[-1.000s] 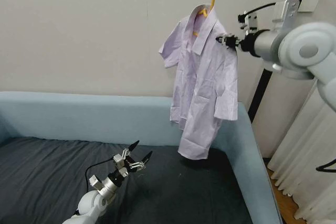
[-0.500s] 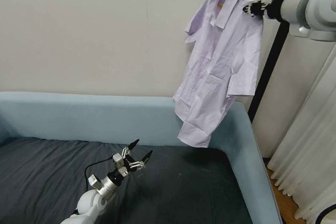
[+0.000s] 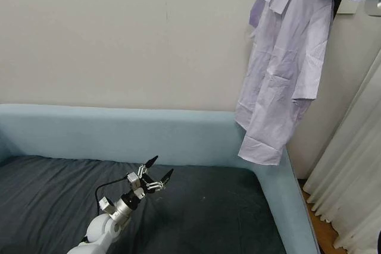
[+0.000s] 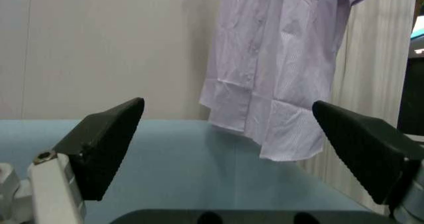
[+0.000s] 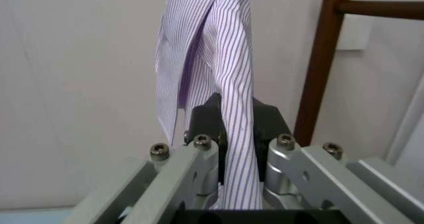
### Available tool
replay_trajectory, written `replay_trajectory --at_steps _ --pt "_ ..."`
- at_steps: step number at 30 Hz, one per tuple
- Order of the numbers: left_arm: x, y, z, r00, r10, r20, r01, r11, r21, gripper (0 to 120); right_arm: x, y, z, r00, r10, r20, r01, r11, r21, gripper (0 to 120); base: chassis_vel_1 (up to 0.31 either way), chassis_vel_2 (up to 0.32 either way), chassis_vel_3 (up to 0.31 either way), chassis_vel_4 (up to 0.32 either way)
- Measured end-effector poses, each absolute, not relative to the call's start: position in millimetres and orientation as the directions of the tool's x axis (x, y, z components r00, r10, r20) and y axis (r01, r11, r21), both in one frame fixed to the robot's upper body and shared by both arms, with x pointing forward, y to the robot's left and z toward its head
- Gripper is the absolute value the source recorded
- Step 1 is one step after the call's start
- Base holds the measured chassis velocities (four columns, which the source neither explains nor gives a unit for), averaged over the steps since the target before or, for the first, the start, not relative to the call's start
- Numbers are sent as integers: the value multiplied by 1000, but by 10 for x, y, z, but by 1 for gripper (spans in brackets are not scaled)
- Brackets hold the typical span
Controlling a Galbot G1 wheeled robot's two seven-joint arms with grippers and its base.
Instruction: Pick up the clothes from the sofa and hang them on the clothes hanger.
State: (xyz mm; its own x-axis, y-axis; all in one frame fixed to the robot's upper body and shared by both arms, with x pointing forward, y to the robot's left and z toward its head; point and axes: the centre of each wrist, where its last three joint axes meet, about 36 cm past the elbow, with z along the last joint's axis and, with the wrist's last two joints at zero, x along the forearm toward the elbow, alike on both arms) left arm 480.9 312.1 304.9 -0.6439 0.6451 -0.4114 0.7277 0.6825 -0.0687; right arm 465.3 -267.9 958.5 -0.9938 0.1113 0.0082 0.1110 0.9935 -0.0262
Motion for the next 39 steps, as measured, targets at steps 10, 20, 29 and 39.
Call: replay_trajectory --at_steps 10,20,29,39 --pt "4799 3062 3049 -632 653 -417 737 673 -64 100 4605 -2752 9334 -953 300 34 300 954 -1 7 0 0 0 0" --pt "4816 3108 3054 -635 649 -419 730 681 -51 100 4831 -2799 9197 -893 445 68 439 894 -90 7 0 0 0 0" --pt "4750 3301 3018 -664 619 -419 696 717 -42 100 5238 -2799 9211 -857 511 63 502 857 -116 7 0 0 0 0" --pt "4737 3481 3036 -679 604 -417 674 739 -26 100 5710 -3036 9232 -825 561 73 557 828 -69 7 0 0 0 0"
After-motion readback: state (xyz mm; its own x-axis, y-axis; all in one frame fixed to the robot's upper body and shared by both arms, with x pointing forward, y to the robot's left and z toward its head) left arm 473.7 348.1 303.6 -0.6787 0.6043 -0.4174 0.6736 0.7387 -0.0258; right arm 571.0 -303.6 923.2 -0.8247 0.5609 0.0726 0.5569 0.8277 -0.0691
